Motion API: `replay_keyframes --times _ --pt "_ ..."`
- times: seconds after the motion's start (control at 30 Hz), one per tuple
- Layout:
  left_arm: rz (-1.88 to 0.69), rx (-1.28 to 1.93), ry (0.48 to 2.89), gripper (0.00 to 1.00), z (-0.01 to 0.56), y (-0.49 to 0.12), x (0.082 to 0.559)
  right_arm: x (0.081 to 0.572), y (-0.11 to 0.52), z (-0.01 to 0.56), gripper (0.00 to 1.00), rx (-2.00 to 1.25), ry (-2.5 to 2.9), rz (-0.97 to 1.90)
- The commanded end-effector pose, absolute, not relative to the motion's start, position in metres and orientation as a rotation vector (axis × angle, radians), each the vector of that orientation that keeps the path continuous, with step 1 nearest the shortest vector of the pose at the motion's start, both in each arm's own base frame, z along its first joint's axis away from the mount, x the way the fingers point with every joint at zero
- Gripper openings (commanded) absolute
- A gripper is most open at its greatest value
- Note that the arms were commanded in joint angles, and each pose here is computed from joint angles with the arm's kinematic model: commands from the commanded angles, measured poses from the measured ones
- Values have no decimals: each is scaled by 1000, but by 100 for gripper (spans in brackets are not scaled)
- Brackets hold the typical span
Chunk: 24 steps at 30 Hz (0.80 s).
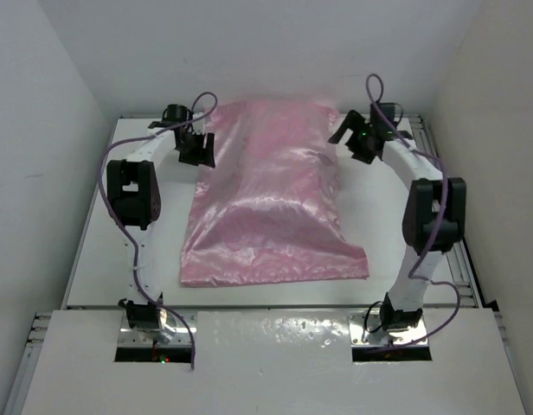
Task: Put the pillow into the pillowcase
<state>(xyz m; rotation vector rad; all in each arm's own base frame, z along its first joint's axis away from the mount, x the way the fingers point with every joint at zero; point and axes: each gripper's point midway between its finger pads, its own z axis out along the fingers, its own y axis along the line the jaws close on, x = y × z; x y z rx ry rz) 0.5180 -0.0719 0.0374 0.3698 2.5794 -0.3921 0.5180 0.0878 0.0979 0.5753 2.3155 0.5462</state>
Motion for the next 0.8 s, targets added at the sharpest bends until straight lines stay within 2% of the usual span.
replay_keyframes --times 0.0,0.13,0.23,0.3,0.5,0.77 --pt "-292 352 2391 61 142 -34 523 500 18 173 98 528 2214 352" --pt "-102 205 2310 70 197 48 508 435 -48 181 99 573 2252 117" --pt "30 99 2262 73 229 104 481 396 -91 173 99 670 2277 -13" --pt "64 31 2283 73 226 131 462 378 -113 177 99 733 2251 -53" --pt "134 -6 2295 73 226 151 421 363 -124 185 99 842 2161 -78" --pt "130 20 2285 74 225 145 402 360 -125 196 99 869 2142 -82"
